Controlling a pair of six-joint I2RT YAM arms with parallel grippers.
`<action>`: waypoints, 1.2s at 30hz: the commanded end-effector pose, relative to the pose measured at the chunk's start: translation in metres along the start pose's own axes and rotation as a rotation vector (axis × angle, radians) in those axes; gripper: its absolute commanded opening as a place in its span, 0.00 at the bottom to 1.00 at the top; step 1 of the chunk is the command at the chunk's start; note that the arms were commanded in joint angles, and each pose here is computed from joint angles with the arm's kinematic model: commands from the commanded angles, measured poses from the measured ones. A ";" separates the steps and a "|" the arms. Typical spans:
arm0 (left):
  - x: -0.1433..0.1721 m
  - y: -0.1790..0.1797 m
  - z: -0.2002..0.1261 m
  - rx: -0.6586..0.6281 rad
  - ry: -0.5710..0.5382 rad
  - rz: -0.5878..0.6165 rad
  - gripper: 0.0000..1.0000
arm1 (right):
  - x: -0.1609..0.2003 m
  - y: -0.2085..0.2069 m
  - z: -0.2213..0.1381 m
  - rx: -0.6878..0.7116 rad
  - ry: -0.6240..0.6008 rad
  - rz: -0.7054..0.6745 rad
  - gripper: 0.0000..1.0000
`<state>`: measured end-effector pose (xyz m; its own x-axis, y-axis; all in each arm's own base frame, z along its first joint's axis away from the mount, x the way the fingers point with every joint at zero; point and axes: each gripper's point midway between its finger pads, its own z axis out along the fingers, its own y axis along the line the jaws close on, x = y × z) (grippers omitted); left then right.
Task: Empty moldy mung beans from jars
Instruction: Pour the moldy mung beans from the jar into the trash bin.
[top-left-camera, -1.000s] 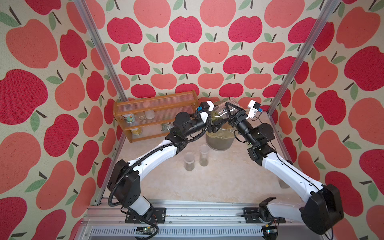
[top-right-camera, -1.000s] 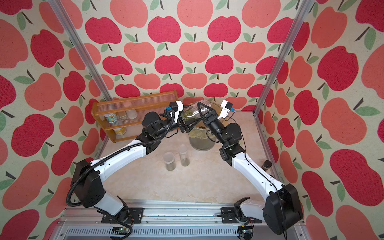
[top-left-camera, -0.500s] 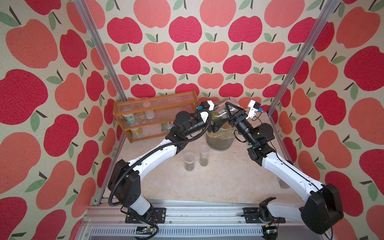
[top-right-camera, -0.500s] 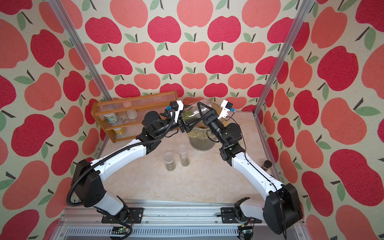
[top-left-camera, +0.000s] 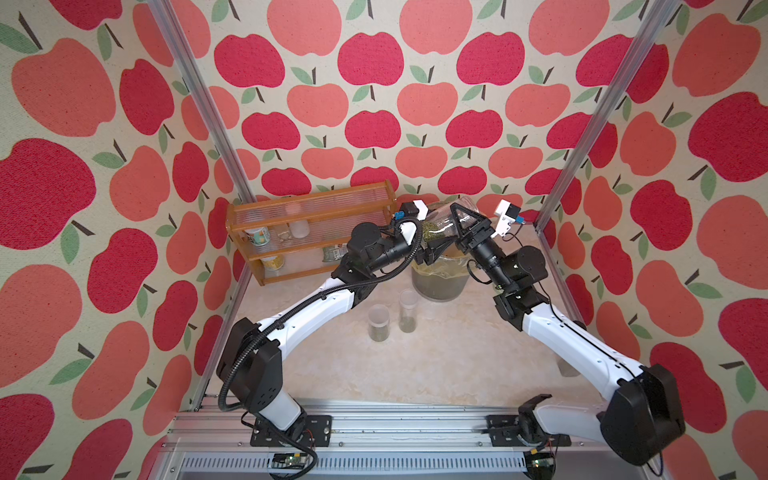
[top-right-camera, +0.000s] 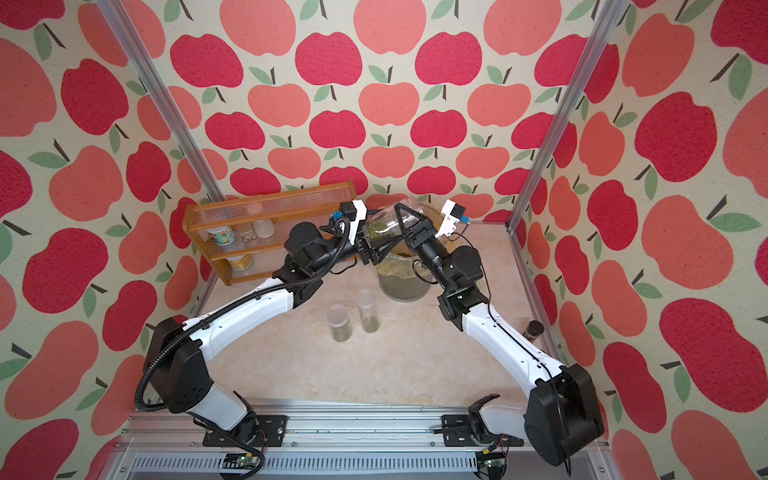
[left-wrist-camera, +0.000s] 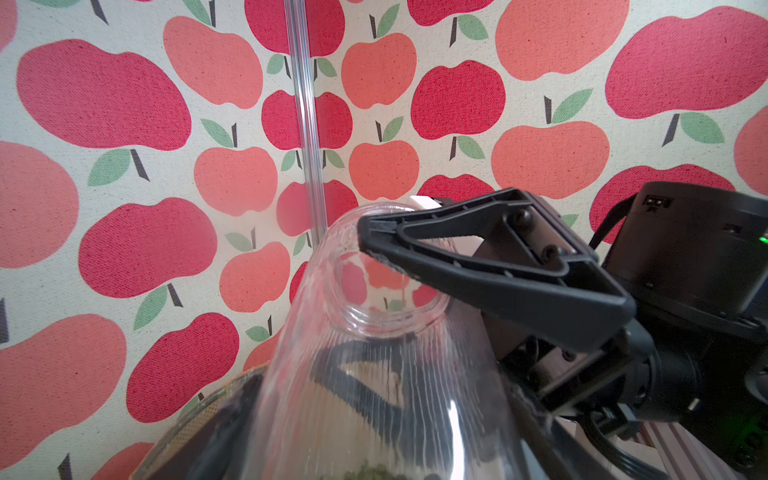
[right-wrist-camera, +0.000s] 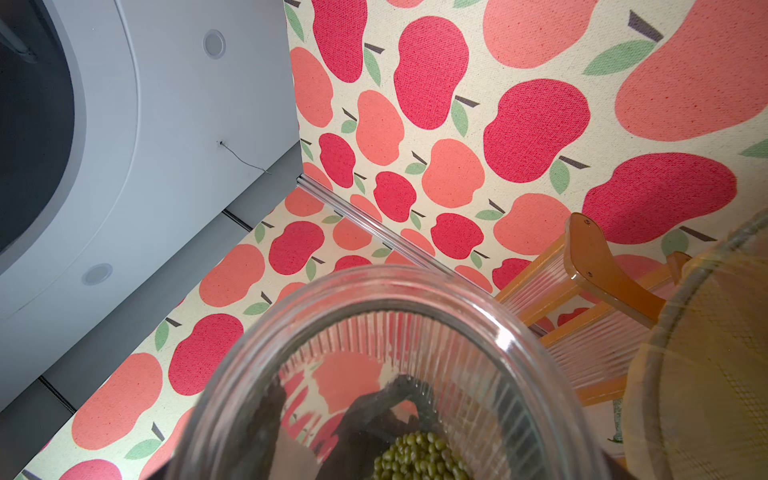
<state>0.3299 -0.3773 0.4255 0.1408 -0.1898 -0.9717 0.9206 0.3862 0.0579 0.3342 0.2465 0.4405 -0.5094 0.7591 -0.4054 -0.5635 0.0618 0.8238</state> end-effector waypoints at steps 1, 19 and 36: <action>-0.035 -0.001 0.000 0.003 -0.083 -0.007 0.44 | 0.005 0.029 -0.003 -0.097 0.024 -0.009 0.95; -0.043 0.017 -0.021 -0.097 0.024 -0.038 0.46 | -0.012 0.014 -0.062 0.278 0.014 -0.365 0.99; 0.019 0.059 -0.009 -0.205 0.409 -0.213 0.44 | -0.033 -0.035 -0.184 0.730 0.022 -0.814 0.99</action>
<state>0.3763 -0.3508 0.4055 -0.1978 0.0450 -0.9792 0.8363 0.5289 -0.1446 0.2514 0.1181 0.3834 -0.1555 0.4036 -0.9016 -0.3199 0.8429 0.4326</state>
